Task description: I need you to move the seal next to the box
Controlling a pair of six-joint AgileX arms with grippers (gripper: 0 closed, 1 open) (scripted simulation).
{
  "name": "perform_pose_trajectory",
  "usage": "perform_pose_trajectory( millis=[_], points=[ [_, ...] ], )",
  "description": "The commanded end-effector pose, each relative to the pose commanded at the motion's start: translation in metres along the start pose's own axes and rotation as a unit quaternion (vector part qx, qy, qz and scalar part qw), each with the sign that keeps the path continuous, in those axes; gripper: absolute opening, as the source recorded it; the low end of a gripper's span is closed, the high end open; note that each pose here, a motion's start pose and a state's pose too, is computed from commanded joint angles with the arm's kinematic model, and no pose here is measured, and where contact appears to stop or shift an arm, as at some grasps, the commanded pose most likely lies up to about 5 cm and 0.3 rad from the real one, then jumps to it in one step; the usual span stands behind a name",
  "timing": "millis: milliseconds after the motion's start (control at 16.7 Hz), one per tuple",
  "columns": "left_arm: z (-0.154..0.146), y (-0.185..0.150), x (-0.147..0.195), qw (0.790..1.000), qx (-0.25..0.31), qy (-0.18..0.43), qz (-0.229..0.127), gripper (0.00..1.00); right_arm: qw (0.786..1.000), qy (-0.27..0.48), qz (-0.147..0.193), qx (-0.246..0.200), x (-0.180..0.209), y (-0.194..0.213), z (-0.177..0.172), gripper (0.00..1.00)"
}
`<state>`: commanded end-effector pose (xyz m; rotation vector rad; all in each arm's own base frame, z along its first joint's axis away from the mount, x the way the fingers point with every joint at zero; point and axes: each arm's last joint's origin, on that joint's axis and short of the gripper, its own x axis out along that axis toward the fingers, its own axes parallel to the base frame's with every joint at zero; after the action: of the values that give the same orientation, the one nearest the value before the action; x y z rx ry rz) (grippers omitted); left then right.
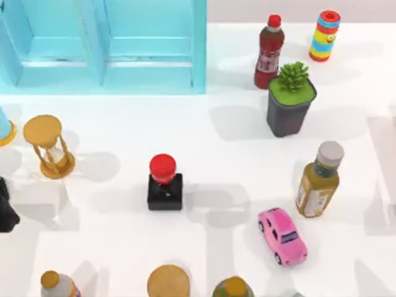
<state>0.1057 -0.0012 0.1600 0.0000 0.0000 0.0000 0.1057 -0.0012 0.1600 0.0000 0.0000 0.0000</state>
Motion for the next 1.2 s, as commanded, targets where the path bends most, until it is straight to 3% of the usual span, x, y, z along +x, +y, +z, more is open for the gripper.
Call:
perform_pose_trajectory(
  millis=[300,660,900,1200],
  points=[
    [0.0,0.0,0.0,1.0,0.0,0.0,0.0,1.0,1.0,0.017,0.007,0.01,0.0,0.002,0.011,1.0],
    [0.0,0.0,0.0,1.0,0.0,0.0,0.0,1.0,0.989,0.123,0.049,0.062,0.016,0.018,0.078,1.0],
    [0.0,0.0,0.0,1.0,0.0,0.0,0.0,1.0,0.965,0.23,0.078,0.098,0.052,0.045,0.138,1.0],
    [0.0,0.0,0.0,1.0,0.0,0.0,0.0,1.0,0.915,0.376,0.092,0.116,0.122,0.115,0.191,1.0]
  ],
)
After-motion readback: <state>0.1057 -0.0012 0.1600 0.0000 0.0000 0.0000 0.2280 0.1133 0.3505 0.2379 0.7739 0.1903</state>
